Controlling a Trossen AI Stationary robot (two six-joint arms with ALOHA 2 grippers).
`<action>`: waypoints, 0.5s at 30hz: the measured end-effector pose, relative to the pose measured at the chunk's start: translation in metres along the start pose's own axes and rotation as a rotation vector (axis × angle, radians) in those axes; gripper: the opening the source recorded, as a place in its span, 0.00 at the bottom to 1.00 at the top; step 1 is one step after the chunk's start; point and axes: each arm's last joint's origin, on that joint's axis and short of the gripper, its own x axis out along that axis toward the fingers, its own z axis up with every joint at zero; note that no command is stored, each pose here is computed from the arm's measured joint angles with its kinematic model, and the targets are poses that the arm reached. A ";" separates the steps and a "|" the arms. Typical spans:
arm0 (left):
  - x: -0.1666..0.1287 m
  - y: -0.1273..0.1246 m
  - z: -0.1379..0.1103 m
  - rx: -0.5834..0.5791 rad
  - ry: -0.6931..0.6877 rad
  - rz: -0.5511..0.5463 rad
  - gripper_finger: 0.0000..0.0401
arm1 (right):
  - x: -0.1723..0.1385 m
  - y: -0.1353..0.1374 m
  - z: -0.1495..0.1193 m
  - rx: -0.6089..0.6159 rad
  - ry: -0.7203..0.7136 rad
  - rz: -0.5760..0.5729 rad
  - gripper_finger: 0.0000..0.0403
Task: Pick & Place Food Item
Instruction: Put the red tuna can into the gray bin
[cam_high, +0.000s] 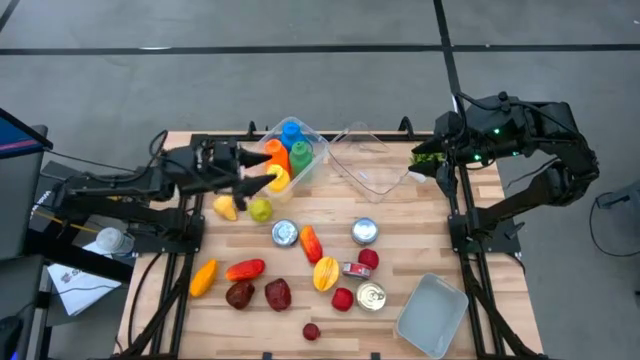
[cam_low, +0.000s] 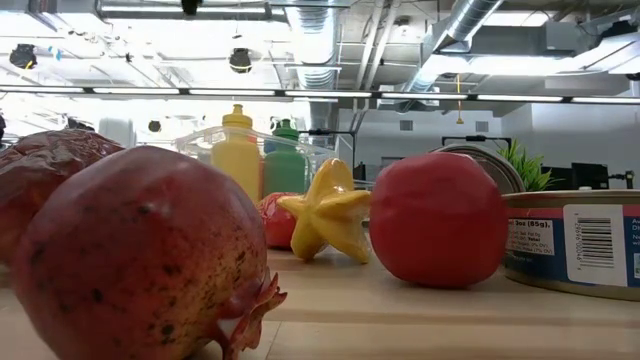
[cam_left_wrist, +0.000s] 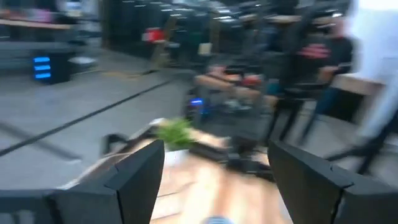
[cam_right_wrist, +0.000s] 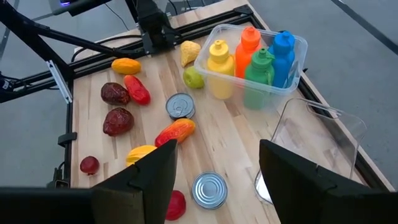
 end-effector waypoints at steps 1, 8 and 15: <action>-0.003 -0.005 0.002 -0.004 -0.004 -0.048 0.68 | 0.000 0.000 0.000 0.006 0.003 0.000 0.54; -0.024 -0.043 0.003 -0.022 0.026 -0.300 0.68 | 0.006 0.006 -0.014 0.061 0.111 -0.001 0.54; -0.046 -0.061 0.005 -0.045 0.004 -0.292 0.68 | 0.065 0.033 -0.052 0.061 0.256 0.007 0.57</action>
